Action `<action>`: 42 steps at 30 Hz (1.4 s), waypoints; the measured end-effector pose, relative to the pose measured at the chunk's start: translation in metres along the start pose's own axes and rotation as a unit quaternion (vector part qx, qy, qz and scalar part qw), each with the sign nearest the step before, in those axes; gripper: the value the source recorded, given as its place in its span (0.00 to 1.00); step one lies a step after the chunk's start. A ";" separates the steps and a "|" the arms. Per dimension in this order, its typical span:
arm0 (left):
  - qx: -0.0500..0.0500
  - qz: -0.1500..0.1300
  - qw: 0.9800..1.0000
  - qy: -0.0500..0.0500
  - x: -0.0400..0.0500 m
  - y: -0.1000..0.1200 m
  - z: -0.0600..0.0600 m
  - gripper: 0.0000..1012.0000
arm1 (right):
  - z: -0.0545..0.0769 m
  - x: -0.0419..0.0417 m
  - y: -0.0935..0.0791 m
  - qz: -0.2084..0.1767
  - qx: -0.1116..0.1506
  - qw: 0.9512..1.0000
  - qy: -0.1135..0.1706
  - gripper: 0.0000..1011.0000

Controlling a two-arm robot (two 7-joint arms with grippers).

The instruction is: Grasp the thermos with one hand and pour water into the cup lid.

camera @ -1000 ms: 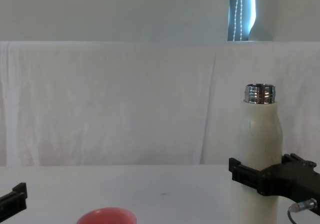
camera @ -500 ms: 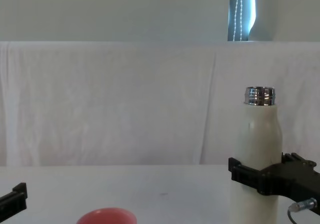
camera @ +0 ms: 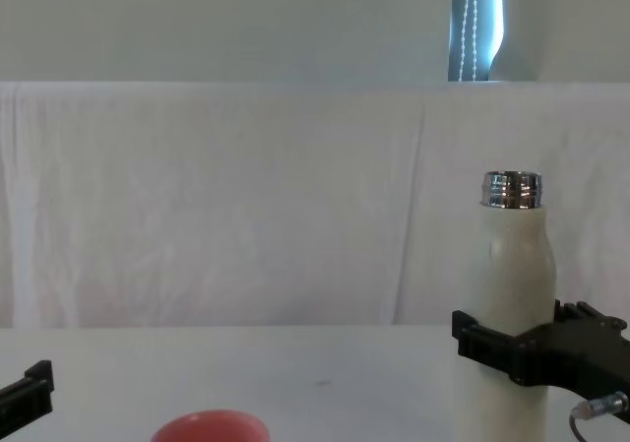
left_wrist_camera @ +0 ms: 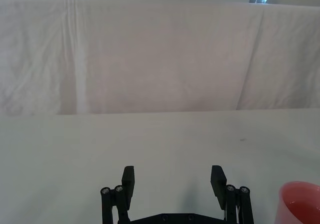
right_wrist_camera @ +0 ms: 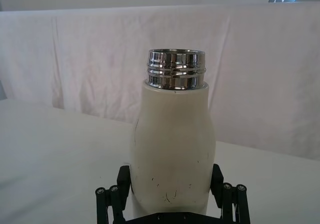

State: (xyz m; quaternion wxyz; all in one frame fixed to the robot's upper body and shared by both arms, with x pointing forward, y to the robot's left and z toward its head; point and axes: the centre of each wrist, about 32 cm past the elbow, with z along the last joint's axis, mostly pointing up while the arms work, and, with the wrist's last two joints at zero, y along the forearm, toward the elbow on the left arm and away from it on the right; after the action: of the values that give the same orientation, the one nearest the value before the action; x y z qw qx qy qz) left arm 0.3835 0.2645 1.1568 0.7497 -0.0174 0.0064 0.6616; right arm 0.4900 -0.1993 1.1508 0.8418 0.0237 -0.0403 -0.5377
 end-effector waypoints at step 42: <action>0.000 0.000 1.000 0.000 0.0000 0.000 0.000 0.99 | 0.001 -0.0133 -0.038 0.012 -0.001 1.000 -0.006 0.99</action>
State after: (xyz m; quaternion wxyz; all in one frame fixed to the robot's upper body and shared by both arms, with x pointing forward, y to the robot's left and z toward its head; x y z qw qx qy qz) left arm 0.3835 0.2645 1.1568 0.7496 -0.0174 0.0064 0.6616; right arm 0.4496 -0.2034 1.1475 0.8480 0.0193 -0.0447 -0.5278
